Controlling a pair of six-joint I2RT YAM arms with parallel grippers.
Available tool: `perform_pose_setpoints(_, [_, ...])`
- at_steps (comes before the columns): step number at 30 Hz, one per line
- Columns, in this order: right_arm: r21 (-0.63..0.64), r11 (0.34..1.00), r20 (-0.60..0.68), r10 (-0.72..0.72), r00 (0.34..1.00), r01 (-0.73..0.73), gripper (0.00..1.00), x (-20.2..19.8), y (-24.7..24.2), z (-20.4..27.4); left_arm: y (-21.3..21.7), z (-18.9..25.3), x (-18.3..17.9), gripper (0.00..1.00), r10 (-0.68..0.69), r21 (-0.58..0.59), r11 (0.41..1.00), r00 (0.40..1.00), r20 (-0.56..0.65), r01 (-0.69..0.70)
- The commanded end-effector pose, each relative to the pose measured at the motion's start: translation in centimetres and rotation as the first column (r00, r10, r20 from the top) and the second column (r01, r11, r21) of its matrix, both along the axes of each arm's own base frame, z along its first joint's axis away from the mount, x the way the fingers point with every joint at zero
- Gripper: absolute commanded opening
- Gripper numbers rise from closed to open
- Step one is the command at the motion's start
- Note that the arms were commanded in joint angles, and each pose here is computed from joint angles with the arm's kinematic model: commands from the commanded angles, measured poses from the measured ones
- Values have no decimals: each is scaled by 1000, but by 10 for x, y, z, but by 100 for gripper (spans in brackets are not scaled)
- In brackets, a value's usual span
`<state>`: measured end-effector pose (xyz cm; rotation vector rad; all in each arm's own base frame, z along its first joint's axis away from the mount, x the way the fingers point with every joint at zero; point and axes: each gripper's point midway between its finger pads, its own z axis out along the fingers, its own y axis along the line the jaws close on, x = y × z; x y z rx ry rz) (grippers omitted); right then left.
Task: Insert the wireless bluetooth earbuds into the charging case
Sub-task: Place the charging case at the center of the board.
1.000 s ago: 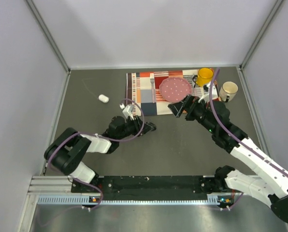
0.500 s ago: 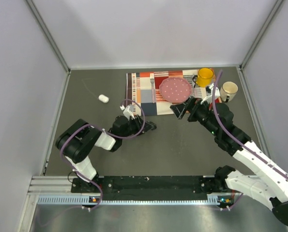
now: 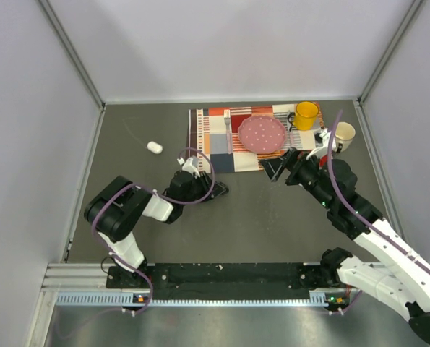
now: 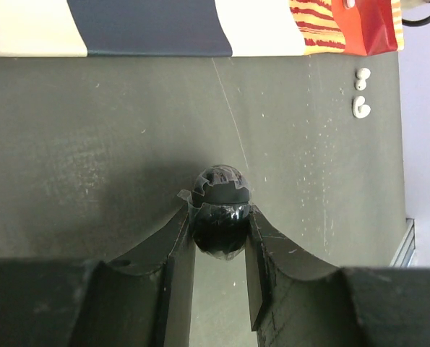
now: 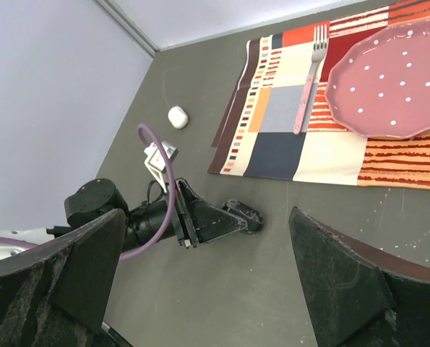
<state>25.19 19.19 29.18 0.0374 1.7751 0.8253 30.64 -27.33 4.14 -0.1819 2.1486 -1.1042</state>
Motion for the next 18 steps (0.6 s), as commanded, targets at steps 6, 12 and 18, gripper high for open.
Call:
perform_pose_setpoints(6, [3,999,41,-39,998,39,94,0,-12,11,10,-1,8,37,9,101,995,1000,28,-11])
perform_pose_setpoints(12, [-4,999,37,-54,998,54,94,1,-14,10,27,-3,10,55,44,170,984,999,28,-48])
perform_pose_setpoints(18, [-31,996,26,-80,996,81,94,3,-20,3,35,-1,9,58,55,215,975,998,38,-62])
